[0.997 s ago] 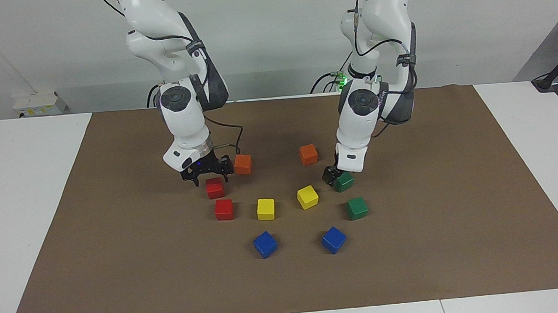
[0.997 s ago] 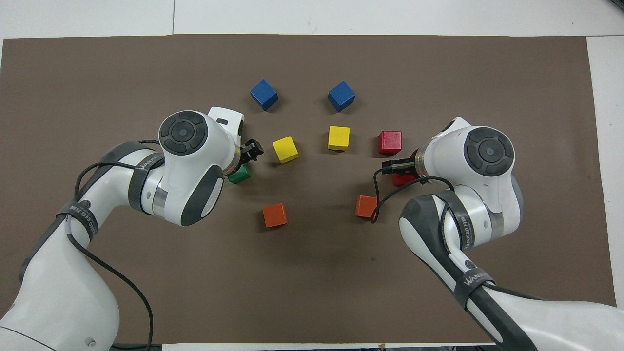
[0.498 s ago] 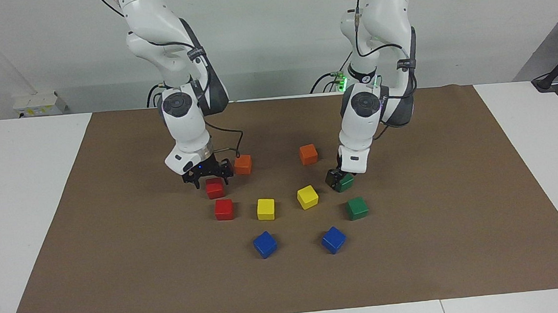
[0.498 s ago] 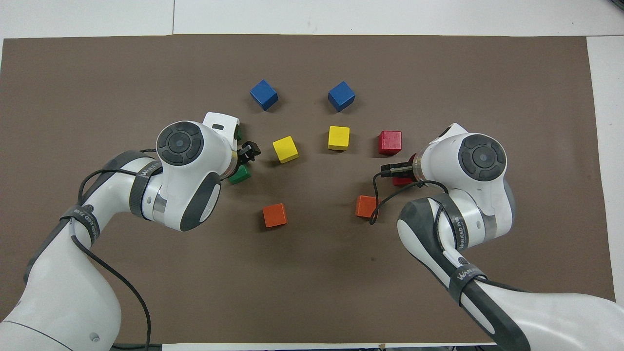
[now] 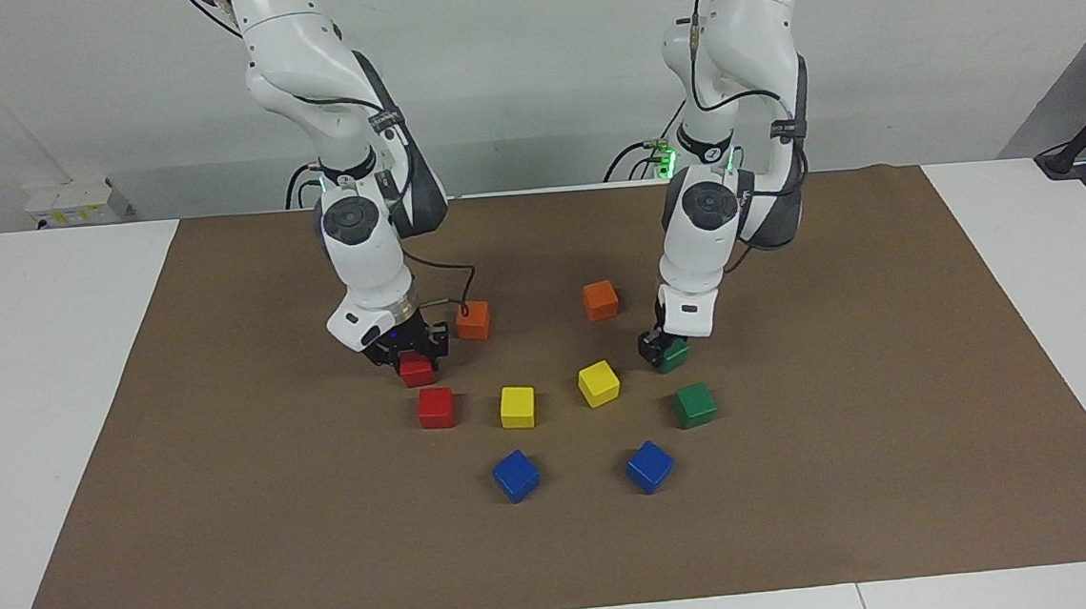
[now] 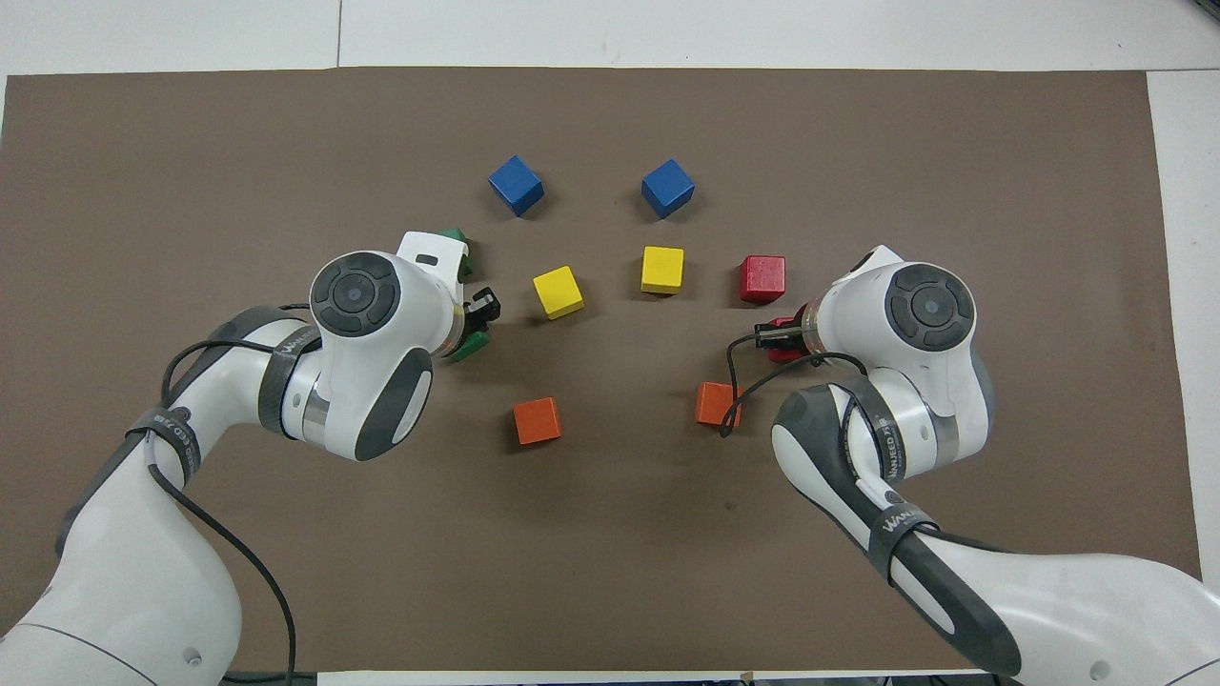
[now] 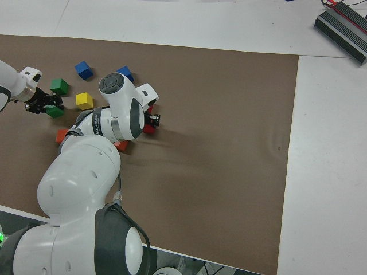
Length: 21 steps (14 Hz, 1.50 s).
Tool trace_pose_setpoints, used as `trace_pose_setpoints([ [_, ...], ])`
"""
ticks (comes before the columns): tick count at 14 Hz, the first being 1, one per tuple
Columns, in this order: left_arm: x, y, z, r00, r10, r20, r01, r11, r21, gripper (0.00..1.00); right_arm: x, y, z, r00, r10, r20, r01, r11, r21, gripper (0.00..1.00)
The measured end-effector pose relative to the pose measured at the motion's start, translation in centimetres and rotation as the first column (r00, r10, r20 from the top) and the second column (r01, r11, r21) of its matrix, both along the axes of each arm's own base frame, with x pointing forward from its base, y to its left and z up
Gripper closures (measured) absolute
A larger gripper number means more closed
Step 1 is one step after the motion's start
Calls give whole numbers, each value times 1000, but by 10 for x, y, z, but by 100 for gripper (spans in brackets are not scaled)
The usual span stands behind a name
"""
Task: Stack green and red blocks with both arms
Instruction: 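Carry the green cube outward with the left gripper while the right carries red, then lower and release the cubes with the left and right grippers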
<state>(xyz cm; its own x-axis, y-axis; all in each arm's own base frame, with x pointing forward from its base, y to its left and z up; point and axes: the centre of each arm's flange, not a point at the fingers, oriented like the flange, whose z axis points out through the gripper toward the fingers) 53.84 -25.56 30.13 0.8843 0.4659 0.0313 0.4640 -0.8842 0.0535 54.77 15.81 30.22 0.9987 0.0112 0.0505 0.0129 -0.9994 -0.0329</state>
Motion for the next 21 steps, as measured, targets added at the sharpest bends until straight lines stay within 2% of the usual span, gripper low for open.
trace_pose_setpoints([
  [1,0,0,0,1000,0,0,0,1000,0,45,4,-4,8,1000,-6,-22,6,1000,-8,45],
  [3,0,0,0,1000,0,2,0,1000,-1,45,25,-23,45,999,7,-48,-8,1000,-19,45],
  [5,4,3,5,1000,3,13,-3,1000,-4,45,51,-71,85,998,62,-15,-63,998,-18,45],
  [7,15,22,24,999,-30,33,30,1000,-2,45,62,-135,91,994,112,16,-112,993,-26,45],
  [10,32,97,62,983,-184,20,184,982,34,45,57,-194,69,994,111,0,-111,993,-29,45],
  [14,45,239,78,932,-363,-2,362,930,64,45,47,-195,44,994,113,6,-113,993,-29,45],
  [18,30,354,65,876,-482,-30,483,874,60,45,40,-194,32,993,114,-6,-114,993,-27,45],
  [21,22,371,52,855,-519,-20,519,852,69,45,35,-196,21,994,109,8,-109,994,-30,45],
])
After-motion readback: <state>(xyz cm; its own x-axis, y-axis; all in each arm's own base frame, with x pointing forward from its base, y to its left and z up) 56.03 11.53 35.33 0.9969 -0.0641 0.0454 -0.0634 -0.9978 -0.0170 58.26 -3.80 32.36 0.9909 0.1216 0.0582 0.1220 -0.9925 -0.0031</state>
